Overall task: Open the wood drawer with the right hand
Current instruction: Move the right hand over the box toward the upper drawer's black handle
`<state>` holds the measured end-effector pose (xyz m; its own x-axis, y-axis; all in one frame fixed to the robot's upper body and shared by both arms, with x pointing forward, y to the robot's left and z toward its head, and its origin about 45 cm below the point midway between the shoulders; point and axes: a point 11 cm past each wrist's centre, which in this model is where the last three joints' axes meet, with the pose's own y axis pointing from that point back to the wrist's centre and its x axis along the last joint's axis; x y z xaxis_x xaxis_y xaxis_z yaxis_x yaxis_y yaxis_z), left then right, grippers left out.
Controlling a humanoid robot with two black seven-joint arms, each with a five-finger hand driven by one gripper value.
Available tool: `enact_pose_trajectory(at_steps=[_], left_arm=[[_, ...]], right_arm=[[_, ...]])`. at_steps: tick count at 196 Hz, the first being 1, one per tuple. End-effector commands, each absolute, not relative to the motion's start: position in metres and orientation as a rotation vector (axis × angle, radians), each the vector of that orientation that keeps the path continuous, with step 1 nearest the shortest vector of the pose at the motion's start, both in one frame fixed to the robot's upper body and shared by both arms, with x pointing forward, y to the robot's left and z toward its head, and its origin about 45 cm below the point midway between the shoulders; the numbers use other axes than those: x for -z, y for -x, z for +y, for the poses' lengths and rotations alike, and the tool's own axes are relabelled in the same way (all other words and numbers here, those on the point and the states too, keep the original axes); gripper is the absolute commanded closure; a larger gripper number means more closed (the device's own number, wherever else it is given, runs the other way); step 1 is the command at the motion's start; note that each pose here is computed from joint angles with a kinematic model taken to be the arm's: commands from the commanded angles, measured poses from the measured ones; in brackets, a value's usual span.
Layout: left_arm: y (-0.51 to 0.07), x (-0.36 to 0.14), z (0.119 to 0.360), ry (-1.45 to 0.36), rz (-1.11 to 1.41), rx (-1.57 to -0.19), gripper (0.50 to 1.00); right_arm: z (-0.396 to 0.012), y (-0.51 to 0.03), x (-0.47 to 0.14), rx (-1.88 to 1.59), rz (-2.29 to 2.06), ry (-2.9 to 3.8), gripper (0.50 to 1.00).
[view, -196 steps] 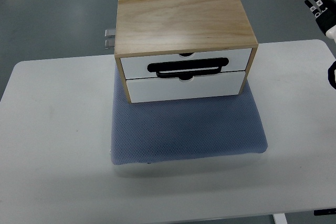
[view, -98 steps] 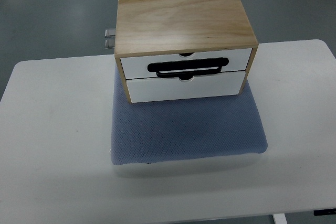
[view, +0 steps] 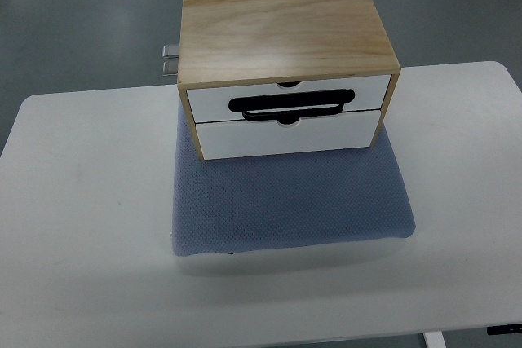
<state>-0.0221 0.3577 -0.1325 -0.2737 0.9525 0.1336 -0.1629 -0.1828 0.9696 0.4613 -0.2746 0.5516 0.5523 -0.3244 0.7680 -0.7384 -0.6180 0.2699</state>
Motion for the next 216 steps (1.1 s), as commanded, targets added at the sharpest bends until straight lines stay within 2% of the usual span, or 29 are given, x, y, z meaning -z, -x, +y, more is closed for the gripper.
enact_pose_trajectory(at_steps=[1,11,22,23,30,68,115,193,216], left_arm=[[0.023,0.132,0.358,-1.047,1.173,-1.608,0.5],[0.023,0.132,0.358,-1.048,1.172,-1.609,0.5],[0.023,0.132,0.358,-1.048,1.172,-1.609,0.5],[0.022,0.133,0.358,-1.045,1.174,-1.607,0.5],[0.022,0.133,0.358,-1.045,1.174,-1.607,0.5],[0.022,0.133,0.358,-1.045,1.174,-1.607,0.5],[0.023,0.132,0.358,-1.047,1.173,-1.608,0.5],[0.023,0.132,0.358,-1.047,1.174,-1.607,0.5],[0.023,0.132,0.358,-1.047,1.172,-1.606,0.5]], right_arm=[[-0.232,-0.455,-0.561,-1.035,-0.685,-2.126,0.556],[-0.215,-0.452,-0.557,-1.065,-0.608,-2.085,0.556],[-0.215,-0.452,-0.557,-1.065,-0.608,-2.085,0.556],[-0.203,-0.451,-0.552,-1.084,-0.55,-2.052,0.556],[-0.193,-0.45,-0.543,-1.087,-0.502,-2.03,0.556],[-0.182,-0.449,-0.52,-1.053,-0.418,-1.982,0.556],[-0.153,-0.419,-0.489,-1.032,-0.209,-1.987,0.556],[-0.144,-0.407,-0.46,-0.98,-0.12,-2.021,0.556],[-0.143,-0.407,-0.433,-0.918,-0.086,-2.03,0.556]])
